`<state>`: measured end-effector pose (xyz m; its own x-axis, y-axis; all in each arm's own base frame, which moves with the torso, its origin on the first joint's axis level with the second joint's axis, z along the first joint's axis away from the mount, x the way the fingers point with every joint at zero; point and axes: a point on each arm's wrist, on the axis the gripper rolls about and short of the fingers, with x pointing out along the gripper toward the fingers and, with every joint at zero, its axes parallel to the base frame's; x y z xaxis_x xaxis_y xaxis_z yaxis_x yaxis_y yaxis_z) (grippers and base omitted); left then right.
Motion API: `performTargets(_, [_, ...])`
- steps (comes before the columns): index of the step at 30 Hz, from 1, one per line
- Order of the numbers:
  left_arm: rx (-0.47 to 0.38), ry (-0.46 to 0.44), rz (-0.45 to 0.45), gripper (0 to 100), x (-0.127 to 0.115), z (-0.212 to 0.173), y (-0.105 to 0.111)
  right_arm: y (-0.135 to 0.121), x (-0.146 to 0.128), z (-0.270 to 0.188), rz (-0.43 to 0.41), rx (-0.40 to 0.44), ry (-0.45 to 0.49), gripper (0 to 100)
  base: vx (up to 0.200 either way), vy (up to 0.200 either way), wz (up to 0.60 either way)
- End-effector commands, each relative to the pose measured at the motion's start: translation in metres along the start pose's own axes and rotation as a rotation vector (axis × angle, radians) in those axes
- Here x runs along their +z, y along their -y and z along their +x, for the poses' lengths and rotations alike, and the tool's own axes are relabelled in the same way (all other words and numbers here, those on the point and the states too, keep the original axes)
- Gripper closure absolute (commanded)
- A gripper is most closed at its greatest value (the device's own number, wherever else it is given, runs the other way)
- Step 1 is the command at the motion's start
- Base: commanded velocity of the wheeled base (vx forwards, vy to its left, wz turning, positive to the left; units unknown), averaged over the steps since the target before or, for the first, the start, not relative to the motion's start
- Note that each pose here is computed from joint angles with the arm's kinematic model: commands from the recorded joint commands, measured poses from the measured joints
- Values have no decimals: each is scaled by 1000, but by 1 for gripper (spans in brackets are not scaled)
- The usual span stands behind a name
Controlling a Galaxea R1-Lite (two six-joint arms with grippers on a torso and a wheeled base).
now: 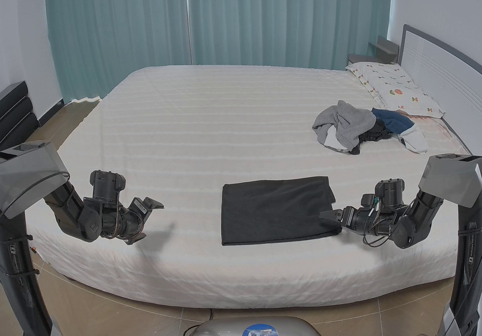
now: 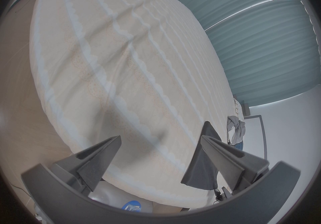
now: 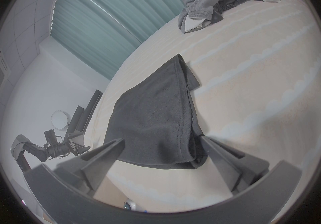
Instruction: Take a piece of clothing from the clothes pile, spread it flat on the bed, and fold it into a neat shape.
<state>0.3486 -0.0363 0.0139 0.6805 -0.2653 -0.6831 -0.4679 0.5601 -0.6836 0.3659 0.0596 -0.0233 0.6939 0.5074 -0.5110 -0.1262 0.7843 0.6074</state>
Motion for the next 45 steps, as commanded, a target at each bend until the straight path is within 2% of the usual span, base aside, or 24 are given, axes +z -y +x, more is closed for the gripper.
performTargets(1, [1, -1, -1, 0, 0, 0, 0, 4, -7, 8, -1, -13, -17, 100, 0, 0, 0])
performTargets(12, [0, 0, -1, 0, 0, 0, 0, 8, -8, 3, -3, -70, 0, 100, 0, 0, 0])
performTargets(32, [1, -1, -1, 0, 0, 0, 0, 14, -9, -8, -56, -94, -9, 100, 0, 0, 0])
performTargets(33, [1, -1, -1, 0, 0, 0, 0, 15, -9, -8, -58, -94, -6, 0, 0, 0, 0])
performTargets(38, [-2, 3, -8, 0, 1, 0, 1, 9, 2, -11, -46, -60, 26, 0, 0, 0, 0])
performTargets(41, [0, 20, -27, 0, 2, 1, 3, 9, 15, -12, 29, -51, 71, 0, 0, 0, 0])
performTargets(42, [0, 20, -27, 0, 2, 1, 3, 9, 15, -12, 29, -51, 71, 0, 0, 0, 0])
performTargets(43, [-1, 38, -41, 0, 4, 1, 5, 11, 23, -10, 85, -43, 98, 0, 0, 0, 0])
performTargets(45, [-1, 43, -58, 0, 5, 1, 6, 16, 29, -6, 125, -41, 117, 0, 0, 0, 0])
